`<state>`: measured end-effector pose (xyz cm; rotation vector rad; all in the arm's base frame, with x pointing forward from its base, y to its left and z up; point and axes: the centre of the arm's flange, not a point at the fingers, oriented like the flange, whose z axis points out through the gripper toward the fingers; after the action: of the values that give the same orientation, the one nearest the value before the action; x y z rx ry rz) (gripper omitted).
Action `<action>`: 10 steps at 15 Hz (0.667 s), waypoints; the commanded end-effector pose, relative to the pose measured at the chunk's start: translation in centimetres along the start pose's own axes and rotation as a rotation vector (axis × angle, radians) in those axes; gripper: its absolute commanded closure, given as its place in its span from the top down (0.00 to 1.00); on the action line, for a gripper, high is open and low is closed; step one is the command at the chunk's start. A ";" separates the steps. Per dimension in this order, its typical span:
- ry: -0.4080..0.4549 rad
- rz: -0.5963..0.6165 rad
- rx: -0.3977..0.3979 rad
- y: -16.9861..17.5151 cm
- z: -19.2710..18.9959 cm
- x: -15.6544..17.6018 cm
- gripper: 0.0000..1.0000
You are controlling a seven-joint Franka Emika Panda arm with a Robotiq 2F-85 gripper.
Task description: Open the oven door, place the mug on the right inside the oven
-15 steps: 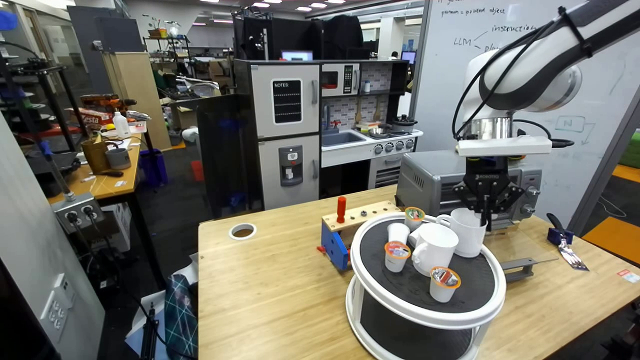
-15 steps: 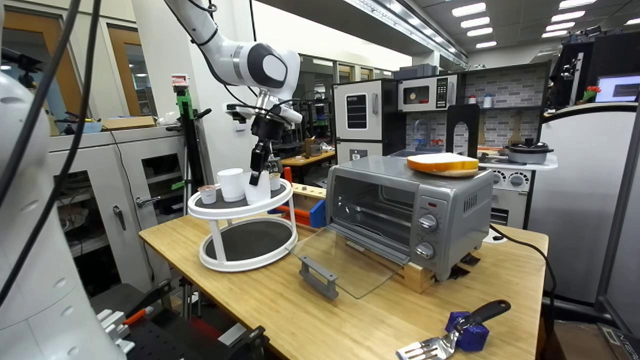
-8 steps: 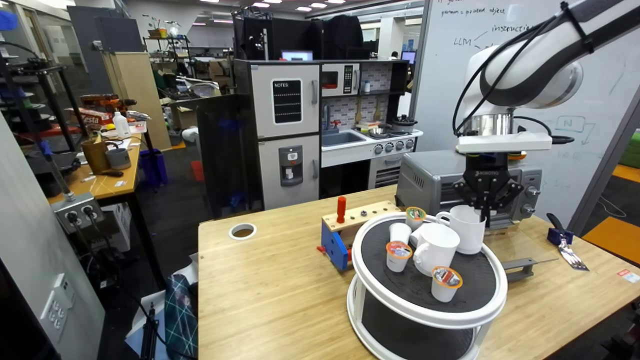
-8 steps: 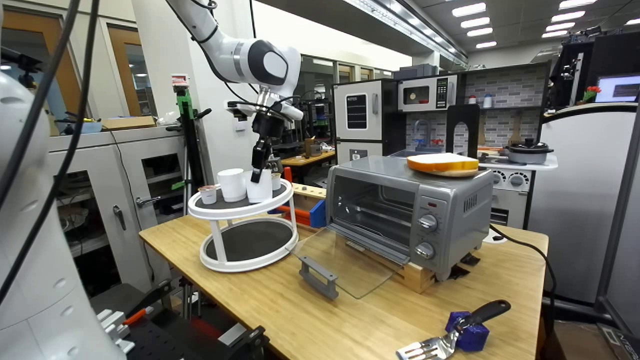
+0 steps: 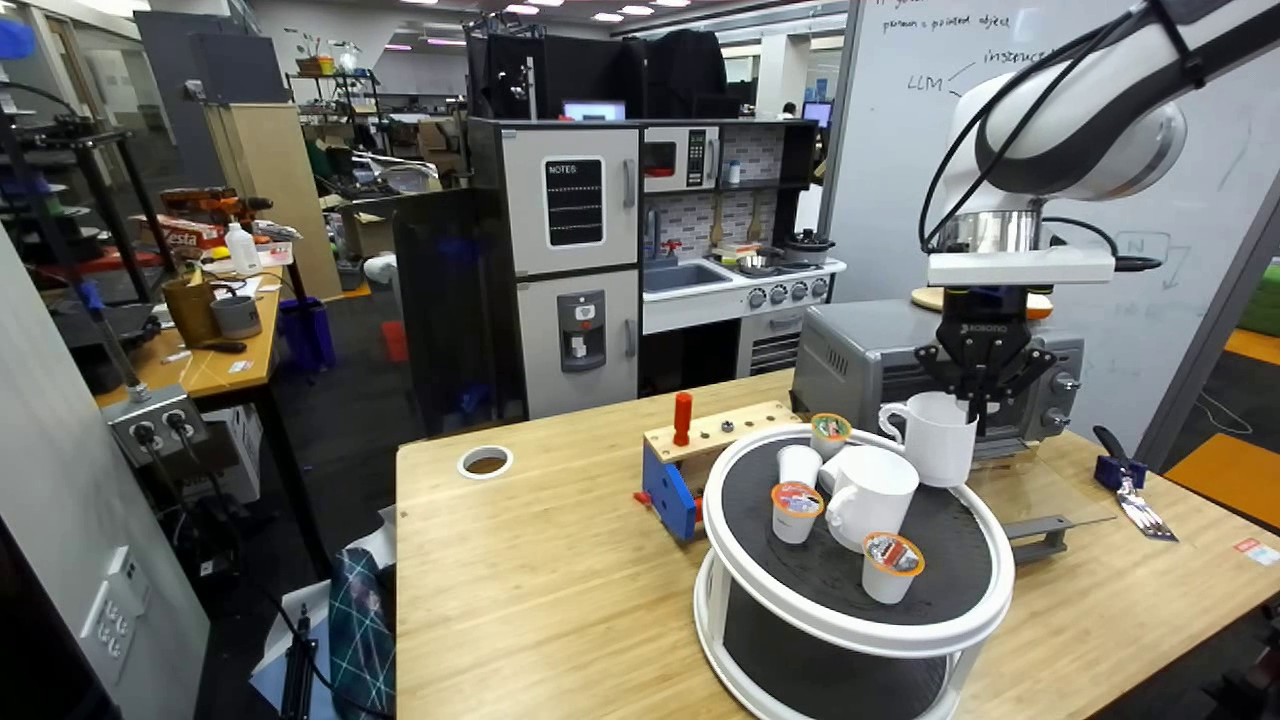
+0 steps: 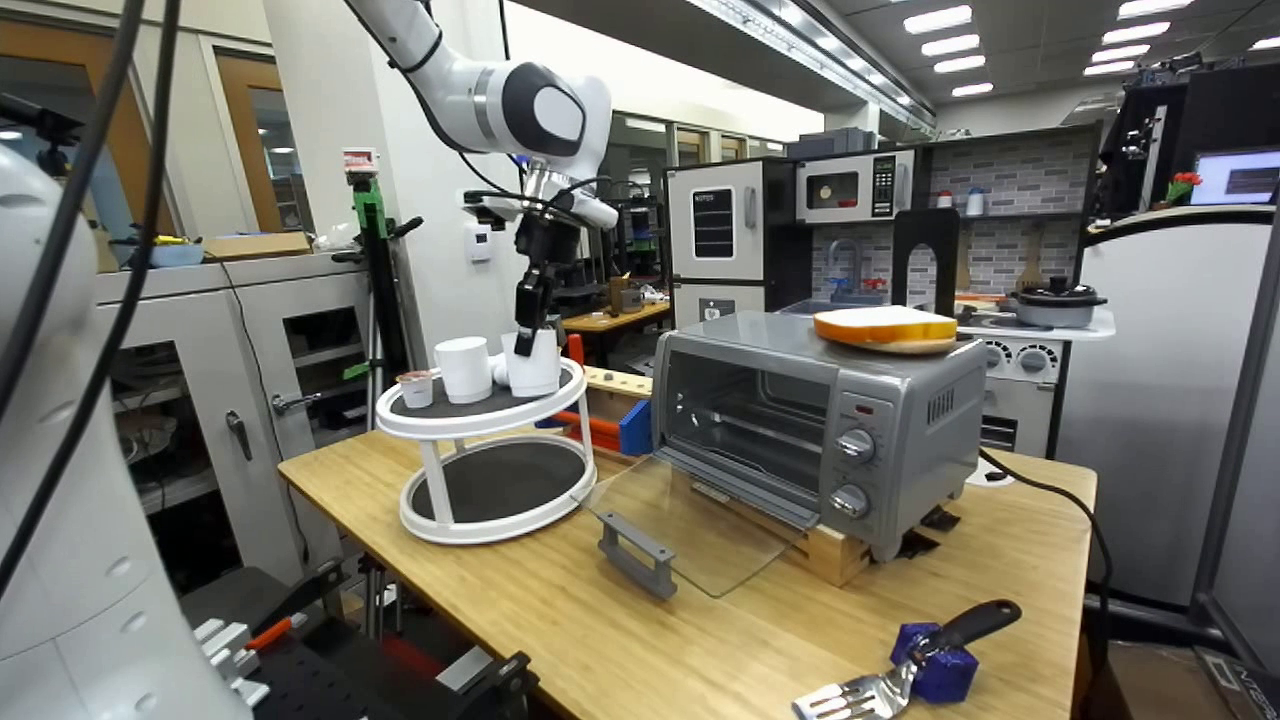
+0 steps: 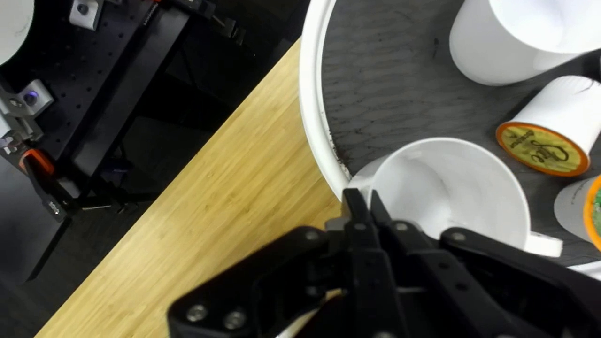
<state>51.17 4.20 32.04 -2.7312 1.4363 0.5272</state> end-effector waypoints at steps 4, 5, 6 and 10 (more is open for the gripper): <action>0.028 0.068 0.006 2.0 -0.6 1.2 0.01; 0.066 0.105 -0.001 2.6 -0.7 2.1 0.01; 0.095 0.144 0.003 3.3 -1.0 3.1 0.01; 0.186 0.294 0.007 6.7 -2.2 6.9 0.01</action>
<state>51.08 -3.56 32.71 -2.6779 1.7603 0.3733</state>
